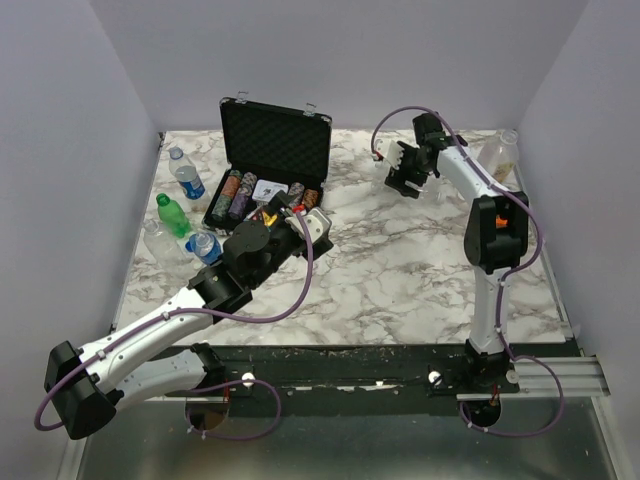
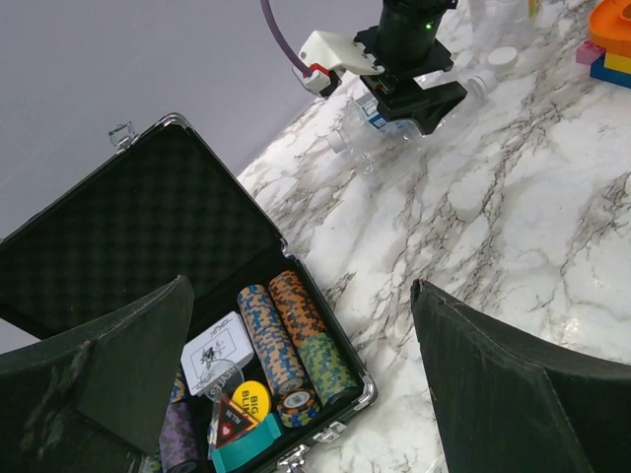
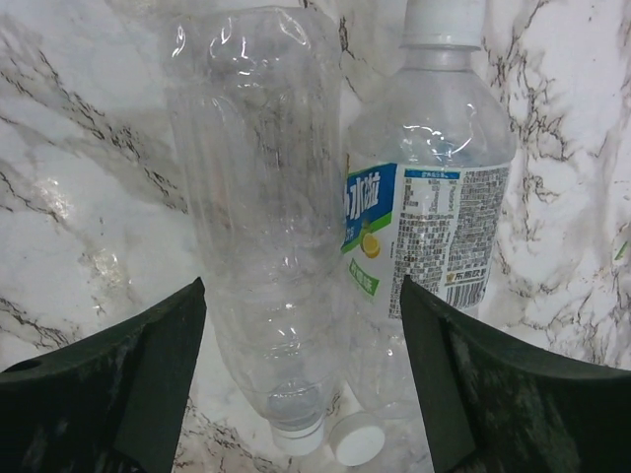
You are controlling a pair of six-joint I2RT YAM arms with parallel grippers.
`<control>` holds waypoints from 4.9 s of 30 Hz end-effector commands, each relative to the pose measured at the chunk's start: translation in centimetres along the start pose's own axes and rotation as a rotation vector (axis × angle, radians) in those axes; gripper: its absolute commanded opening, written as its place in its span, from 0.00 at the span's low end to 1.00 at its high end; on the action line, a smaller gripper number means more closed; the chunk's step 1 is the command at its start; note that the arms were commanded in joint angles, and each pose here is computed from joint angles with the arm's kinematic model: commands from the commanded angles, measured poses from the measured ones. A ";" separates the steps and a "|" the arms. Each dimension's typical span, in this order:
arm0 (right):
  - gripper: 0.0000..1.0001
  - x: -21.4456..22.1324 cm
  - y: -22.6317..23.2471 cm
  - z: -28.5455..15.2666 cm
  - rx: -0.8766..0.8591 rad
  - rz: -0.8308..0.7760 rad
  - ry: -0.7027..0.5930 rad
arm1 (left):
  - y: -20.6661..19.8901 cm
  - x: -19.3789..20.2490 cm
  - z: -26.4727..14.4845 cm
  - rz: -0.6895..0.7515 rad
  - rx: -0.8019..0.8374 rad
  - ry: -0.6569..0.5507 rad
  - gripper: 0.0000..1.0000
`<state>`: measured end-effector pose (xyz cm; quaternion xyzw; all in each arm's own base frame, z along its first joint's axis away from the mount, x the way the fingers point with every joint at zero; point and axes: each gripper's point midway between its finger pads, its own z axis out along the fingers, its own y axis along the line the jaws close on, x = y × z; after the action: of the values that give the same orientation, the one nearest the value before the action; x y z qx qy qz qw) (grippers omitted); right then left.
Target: Unscrew the bottle caps
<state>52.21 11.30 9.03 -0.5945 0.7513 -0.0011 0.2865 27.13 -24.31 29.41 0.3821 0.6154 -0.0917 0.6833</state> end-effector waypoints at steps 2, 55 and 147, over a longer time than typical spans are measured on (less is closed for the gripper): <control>0.82 1.2 1.6 1.5 -0.056 -0.019 0.081 | 0.5 0.3 -0.2 0.012 -0.018 0.007 0.99; 0.93 -5.5 19.3 -21.9 -0.305 0.500 -0.662 | -17.5 6.9 -0.1 0.276 0.977 0.291 0.99; 0.65 -8.1 24.9 -22.3 -0.613 0.930 -0.495 | -15.4 5.1 1.3 0.102 0.571 0.227 0.02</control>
<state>21.50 18.01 23.19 -0.2485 0.8024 0.4800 0.2531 19.43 -33.59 16.76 0.6123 0.6151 -0.1806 0.4628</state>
